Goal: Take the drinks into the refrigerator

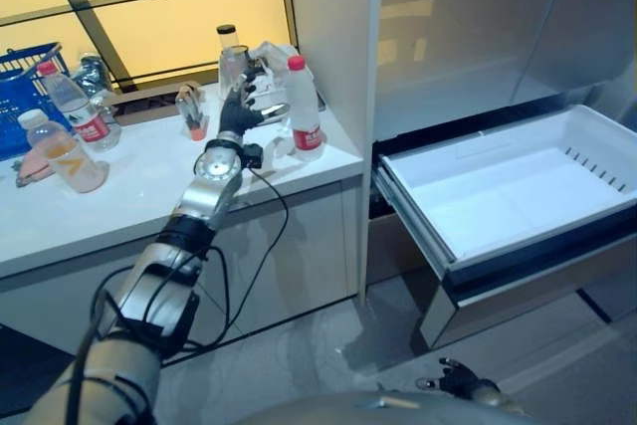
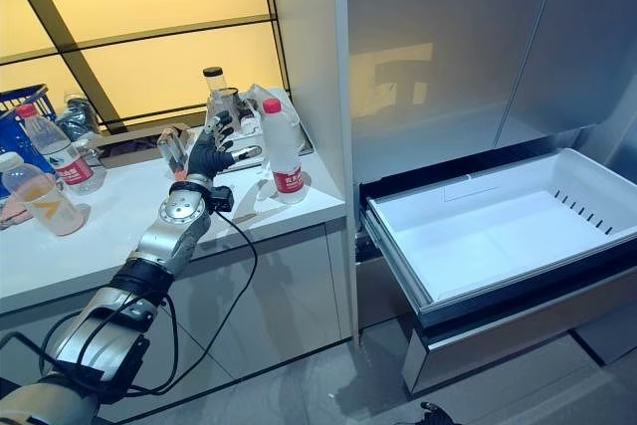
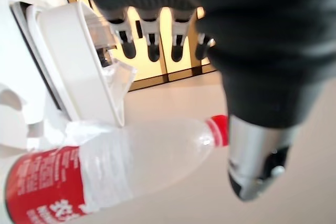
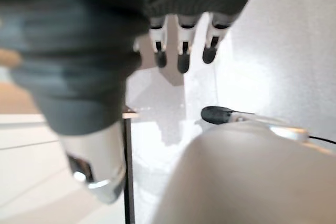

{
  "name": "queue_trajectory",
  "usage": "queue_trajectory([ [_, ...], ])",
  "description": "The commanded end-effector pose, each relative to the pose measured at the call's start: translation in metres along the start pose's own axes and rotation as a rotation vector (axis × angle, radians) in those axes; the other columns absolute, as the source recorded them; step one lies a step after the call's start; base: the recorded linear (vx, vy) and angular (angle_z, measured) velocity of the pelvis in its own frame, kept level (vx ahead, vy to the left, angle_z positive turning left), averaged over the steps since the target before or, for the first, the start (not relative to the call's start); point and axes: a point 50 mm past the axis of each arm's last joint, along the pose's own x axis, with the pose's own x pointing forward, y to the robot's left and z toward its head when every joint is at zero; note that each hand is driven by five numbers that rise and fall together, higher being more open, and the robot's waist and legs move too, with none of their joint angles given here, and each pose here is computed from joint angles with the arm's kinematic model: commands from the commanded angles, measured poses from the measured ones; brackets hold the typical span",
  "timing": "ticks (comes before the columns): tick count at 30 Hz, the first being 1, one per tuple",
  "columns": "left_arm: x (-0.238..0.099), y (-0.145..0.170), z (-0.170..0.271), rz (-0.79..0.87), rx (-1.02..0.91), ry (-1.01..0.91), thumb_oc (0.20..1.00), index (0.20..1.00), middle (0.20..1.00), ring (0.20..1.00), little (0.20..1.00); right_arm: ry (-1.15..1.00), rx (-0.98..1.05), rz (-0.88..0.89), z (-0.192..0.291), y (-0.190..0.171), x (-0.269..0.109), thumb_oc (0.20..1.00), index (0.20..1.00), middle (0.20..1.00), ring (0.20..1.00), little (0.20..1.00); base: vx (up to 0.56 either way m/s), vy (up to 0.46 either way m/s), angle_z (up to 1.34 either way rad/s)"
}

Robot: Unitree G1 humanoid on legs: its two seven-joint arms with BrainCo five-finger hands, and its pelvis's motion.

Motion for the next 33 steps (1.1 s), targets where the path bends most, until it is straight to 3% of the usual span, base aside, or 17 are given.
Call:
queue_trajectory([
  [1,0.025,0.019,0.045,0.044,0.027,-0.099,1.000,1.000,1.000,1.000,1.000,0.024,0.002,0.053,-0.002,0.023,0.000,1.000,1.000,1.000,1.000,1.000,0.00,-0.002,-0.05],
  [18,0.009,0.003,-0.025,-0.049,0.094,0.165,1.000,1.000,1.000,1.000,1.000,-0.002,0.026,0.031,0.006,0.018,0.002,1.000,1.000,1.000,1.000,1.000,0.00,-0.001,-0.01],
  [33,0.021,-0.055,0.008,-0.144,-0.012,0.047,1.000,1.000,1.000,1.000,1.000,-0.015,0.054,-0.019,0.005,0.004,0.001,1.000,1.000,1.000,1.000,1.000,0.00,0.000,-0.03],
])
